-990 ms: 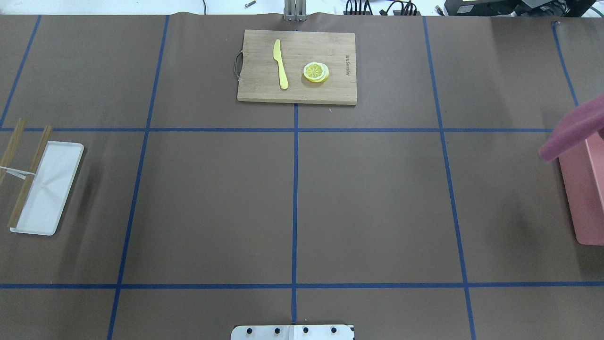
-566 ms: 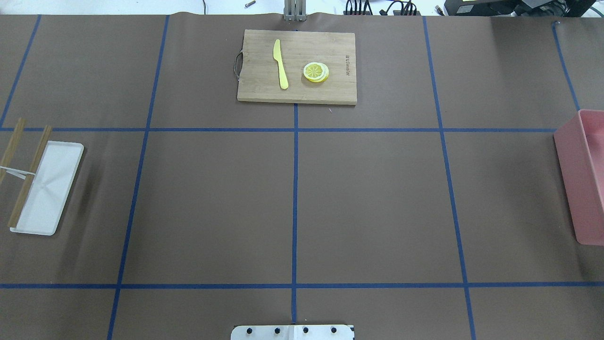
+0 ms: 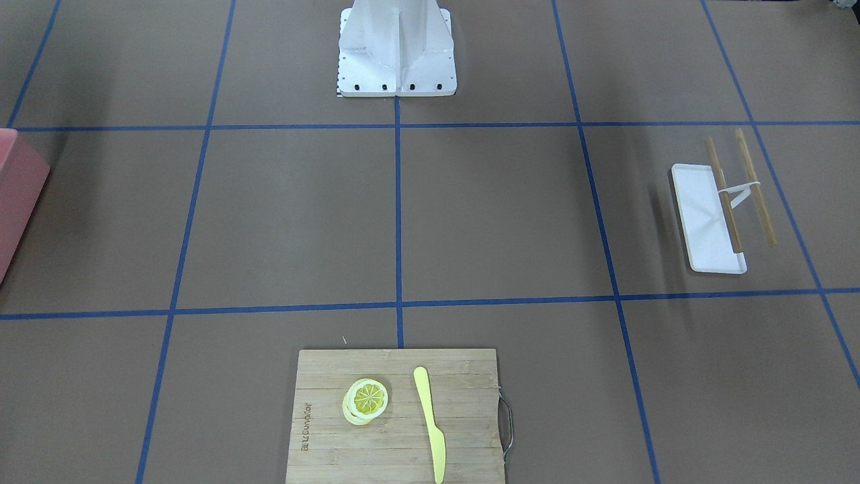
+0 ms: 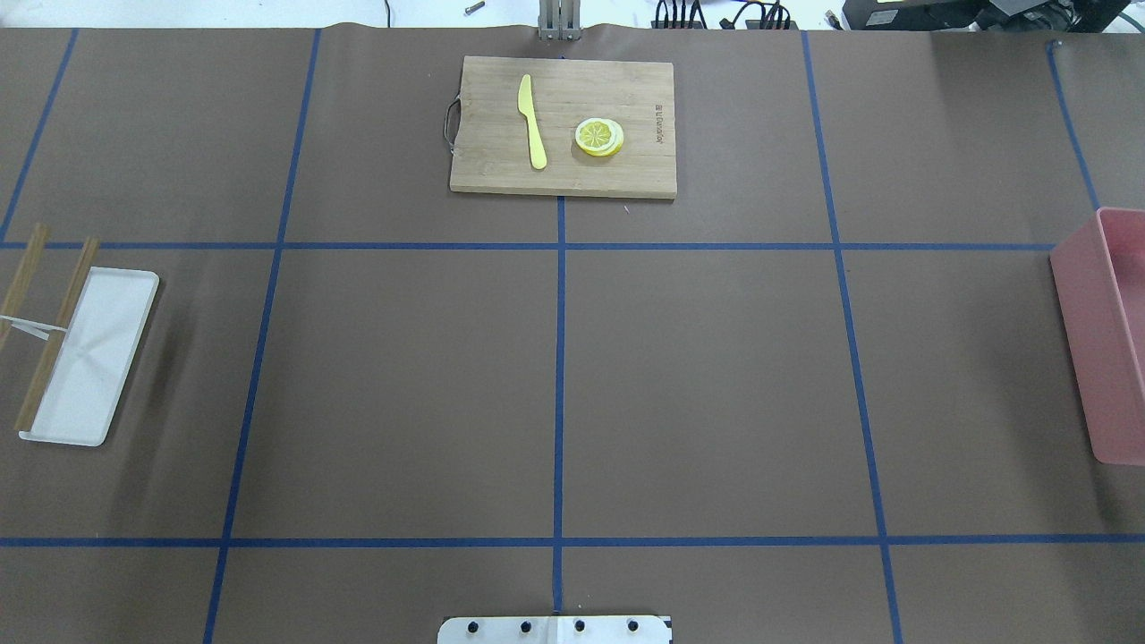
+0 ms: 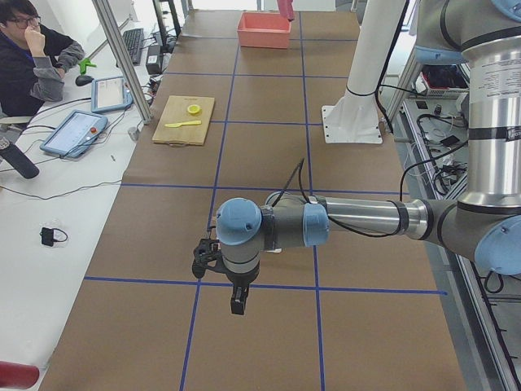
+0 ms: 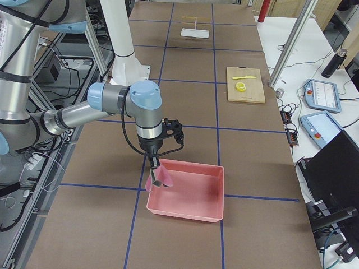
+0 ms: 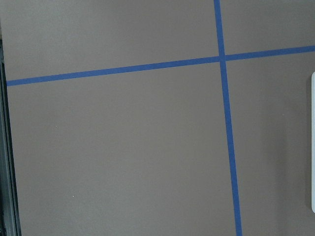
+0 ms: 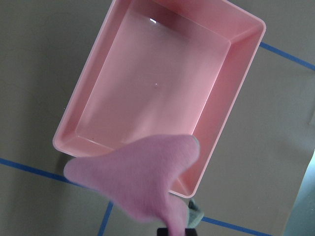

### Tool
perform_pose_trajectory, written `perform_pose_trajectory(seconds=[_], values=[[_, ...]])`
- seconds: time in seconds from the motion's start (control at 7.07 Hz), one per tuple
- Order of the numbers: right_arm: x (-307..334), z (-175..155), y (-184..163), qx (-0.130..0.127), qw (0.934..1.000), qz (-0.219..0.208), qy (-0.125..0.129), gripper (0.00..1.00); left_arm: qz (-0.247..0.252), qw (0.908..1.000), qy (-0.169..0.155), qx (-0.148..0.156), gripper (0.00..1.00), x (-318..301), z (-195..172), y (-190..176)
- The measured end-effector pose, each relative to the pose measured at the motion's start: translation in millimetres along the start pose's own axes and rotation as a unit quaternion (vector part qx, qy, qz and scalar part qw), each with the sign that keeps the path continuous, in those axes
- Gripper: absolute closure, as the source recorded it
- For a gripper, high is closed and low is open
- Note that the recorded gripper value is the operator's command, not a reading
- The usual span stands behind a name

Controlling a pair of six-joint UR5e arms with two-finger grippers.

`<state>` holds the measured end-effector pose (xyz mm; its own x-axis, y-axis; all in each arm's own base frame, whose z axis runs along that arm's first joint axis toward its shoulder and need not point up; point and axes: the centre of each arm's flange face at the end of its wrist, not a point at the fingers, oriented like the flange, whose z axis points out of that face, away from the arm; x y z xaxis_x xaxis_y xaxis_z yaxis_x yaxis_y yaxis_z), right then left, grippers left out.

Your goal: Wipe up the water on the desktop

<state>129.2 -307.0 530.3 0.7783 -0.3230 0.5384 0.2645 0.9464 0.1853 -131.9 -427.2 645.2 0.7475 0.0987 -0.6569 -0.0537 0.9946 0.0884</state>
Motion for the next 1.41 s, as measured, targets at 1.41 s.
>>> perform_pose_trajectory(seconds=[1.41], values=[[80.3, 70.5, -70.6, 0.027, 0.9988, 0.024, -0.032, 0.00, 0.001, 1.0000, -0.001, 0.001, 0.01, -0.6, 0.1, -1.4]])
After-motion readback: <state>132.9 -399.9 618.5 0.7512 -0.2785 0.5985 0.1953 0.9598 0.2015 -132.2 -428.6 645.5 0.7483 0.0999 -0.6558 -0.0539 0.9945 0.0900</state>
